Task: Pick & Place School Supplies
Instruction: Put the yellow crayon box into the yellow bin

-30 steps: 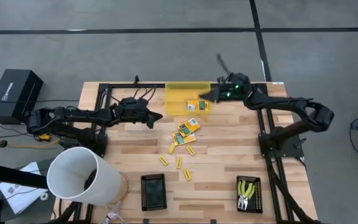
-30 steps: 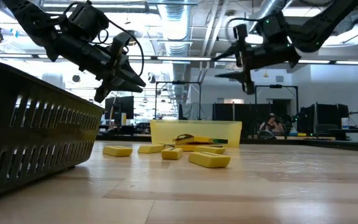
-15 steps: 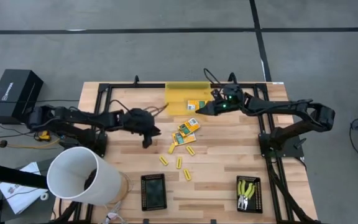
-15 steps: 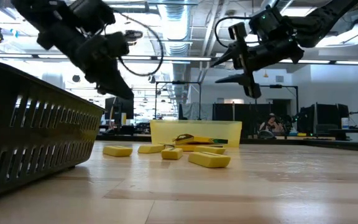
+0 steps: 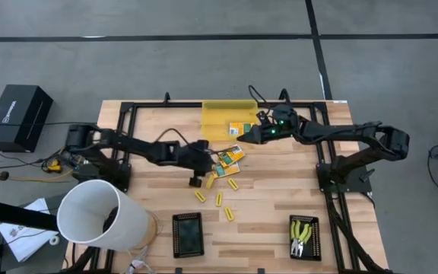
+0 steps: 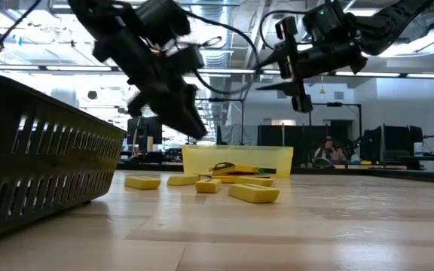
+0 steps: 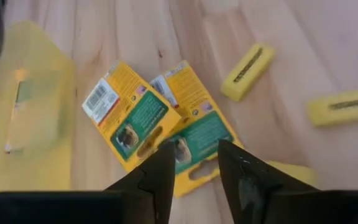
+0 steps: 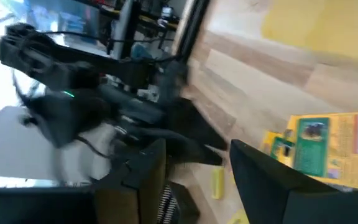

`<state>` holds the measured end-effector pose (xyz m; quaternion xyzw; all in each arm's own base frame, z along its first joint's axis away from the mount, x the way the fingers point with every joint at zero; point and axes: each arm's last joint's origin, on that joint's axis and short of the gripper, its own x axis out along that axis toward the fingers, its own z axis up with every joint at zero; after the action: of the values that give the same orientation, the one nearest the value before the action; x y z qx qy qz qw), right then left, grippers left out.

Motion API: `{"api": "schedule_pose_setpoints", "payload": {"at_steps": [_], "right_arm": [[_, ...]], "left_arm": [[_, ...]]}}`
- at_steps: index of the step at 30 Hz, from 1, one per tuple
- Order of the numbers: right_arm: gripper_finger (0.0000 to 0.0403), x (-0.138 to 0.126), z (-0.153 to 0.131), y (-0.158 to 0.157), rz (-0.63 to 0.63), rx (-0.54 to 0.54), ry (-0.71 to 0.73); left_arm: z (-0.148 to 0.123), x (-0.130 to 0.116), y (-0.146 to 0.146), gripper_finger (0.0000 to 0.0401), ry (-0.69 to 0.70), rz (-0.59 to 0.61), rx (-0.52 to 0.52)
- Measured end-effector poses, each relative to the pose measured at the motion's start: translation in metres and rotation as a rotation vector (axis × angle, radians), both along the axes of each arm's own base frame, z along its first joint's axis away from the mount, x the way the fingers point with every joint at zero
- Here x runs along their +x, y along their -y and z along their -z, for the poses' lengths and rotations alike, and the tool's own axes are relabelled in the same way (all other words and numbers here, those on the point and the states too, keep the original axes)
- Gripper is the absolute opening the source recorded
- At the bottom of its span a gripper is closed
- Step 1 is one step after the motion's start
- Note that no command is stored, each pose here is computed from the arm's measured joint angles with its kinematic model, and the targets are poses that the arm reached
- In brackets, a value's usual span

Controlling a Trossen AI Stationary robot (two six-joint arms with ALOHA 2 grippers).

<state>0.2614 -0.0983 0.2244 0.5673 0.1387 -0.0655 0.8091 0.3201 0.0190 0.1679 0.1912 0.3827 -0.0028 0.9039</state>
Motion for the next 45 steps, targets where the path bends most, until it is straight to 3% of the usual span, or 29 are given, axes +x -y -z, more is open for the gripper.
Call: {"api": "schedule_pose_setpoints", "payload": {"at_steps": [6,13,23,30,45], "right_arm": [[0.0168,0.005,-0.003,-0.009,0.012,-0.013,0.025],[0.0167,0.005,-0.004,-0.009,0.01,-0.025,0.04],[0.0166,0.003,-0.006,-0.001,0.029,-0.052,0.062],[0.0166,0.001,-0.012,0.007,0.054,-0.075,0.121],[0.0166,0.0,-0.016,0.01,0.049,-0.068,0.158]], "left_arm": [[0.01,0.017,0.002,0.0137,-0.044,0.014,0.14],[0.011,0.022,0.001,0.0136,0.003,0.015,0.147],[0.037,0.026,-0.001,0.0135,-0.074,0.042,0.177],[0.036,0.032,-0.002,0.0135,-0.018,0.05,0.237],[0.049,0.034,-0.018,0.0135,-0.032,0.035,0.215]]}}
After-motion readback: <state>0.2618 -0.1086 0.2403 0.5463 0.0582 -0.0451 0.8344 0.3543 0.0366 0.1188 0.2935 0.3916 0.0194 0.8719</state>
